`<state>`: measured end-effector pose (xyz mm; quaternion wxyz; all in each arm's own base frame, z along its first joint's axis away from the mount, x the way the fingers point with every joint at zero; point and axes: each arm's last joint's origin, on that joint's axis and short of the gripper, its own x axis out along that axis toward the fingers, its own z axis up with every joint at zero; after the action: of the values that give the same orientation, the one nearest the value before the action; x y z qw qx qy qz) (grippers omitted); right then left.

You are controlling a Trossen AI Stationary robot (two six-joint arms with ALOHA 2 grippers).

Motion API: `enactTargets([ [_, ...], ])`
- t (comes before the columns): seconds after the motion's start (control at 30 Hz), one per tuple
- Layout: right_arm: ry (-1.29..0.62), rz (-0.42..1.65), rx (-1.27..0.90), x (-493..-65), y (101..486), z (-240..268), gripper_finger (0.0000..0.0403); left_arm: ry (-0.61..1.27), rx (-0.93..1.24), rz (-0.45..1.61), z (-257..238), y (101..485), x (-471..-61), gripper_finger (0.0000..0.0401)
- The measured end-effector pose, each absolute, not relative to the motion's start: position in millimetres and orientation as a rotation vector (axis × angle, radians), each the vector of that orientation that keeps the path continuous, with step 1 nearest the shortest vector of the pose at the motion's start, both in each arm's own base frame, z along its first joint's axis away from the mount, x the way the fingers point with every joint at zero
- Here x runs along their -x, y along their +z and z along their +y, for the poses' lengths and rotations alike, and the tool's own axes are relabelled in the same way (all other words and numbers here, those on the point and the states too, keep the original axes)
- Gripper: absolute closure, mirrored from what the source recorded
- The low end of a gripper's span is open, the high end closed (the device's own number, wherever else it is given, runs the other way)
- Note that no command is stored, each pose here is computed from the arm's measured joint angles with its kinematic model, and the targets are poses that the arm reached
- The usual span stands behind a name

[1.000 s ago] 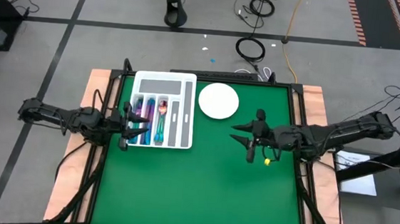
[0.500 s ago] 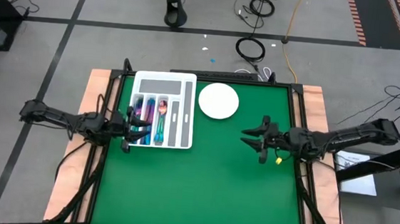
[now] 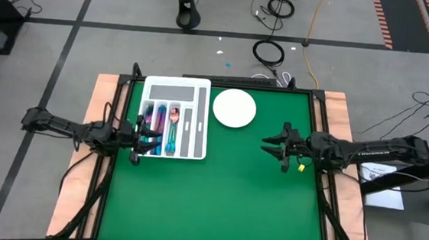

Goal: Sort silverware
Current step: Return to Home Position

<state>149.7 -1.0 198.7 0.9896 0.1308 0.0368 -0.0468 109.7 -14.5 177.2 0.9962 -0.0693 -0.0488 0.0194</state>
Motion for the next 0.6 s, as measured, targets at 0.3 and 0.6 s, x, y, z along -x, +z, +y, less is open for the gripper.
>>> enactTargets([
  [0.3, -0.073, 0.144, -0.263, -144.5, 191.1, -2.4, 0.0266, 0.077, 0.125, -0.003, -9.7, 167.3, -107.5, 0.0239],
  [0.6, -0.036, 0.125, -0.288, -133.6, 155.3, -2.9, 0.0266, 0.055, 0.152, 0.055, -7.5, 161.6, -107.5, 0.0239],
])
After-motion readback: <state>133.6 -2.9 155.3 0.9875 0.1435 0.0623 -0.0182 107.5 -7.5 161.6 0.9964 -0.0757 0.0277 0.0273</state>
